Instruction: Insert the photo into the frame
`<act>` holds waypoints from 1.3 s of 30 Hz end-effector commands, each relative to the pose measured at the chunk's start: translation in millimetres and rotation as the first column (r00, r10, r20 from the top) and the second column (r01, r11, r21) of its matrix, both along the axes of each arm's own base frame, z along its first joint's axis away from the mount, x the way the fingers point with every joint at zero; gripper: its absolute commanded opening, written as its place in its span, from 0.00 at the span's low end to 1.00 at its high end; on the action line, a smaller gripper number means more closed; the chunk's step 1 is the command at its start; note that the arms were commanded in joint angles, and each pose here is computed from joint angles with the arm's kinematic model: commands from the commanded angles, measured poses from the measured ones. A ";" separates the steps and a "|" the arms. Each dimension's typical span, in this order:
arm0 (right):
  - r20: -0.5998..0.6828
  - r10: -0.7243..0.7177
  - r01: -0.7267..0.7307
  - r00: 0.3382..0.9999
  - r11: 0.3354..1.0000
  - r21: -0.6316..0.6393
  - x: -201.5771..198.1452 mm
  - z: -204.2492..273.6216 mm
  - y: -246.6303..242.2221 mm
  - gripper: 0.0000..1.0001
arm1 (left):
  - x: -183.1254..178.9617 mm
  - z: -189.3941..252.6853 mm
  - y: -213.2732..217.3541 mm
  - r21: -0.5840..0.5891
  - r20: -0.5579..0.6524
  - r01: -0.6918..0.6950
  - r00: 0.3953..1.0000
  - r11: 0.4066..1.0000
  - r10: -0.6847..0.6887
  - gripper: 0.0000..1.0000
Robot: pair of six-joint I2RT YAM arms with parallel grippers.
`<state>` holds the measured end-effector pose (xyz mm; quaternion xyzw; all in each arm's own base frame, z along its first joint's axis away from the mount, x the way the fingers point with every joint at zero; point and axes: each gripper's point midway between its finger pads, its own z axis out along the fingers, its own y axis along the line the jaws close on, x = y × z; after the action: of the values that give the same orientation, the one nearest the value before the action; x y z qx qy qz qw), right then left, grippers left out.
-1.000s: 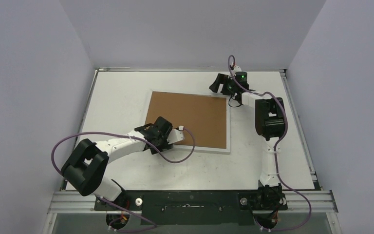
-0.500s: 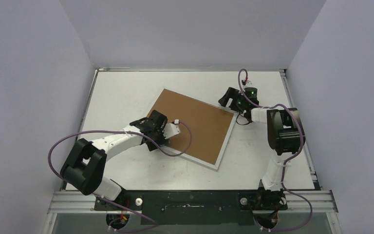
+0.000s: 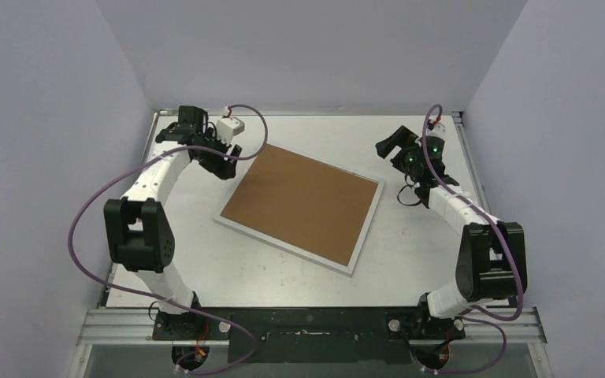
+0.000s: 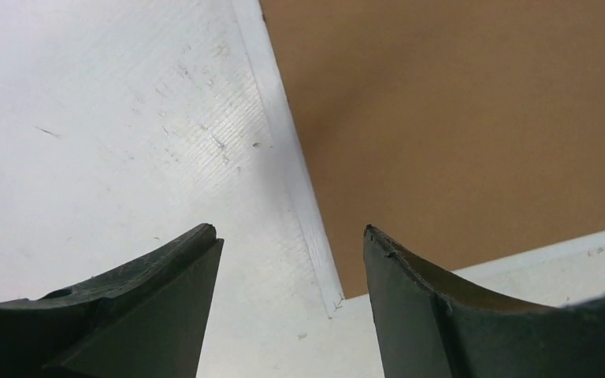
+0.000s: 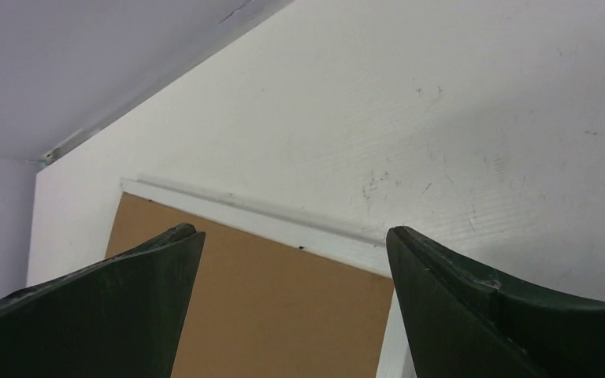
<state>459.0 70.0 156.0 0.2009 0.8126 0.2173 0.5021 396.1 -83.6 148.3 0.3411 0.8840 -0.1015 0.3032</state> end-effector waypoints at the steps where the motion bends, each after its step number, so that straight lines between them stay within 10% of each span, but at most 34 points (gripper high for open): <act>1: -0.075 0.036 -0.027 0.997 0.993 0.118 -31.5 -19.3 15.7 0.90 | 13.5 -15.8 -7.0 -0.125 -0.160 -0.100 0.984 0.987 0.079 0.64; 39: -0.246 0.237 -0.133 0.940 0.917 0.375 -96.3 -82.5 64.1 0.95 | 31.8 -119.3 -16.1 -0.066 -0.315 -0.186 0.936 0.980 0.157 0.51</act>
<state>364.2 128.4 74.1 0.2489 0.8388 0.3697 0.3127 424.3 -97.5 36.7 0.2058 0.9442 -0.1874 0.1763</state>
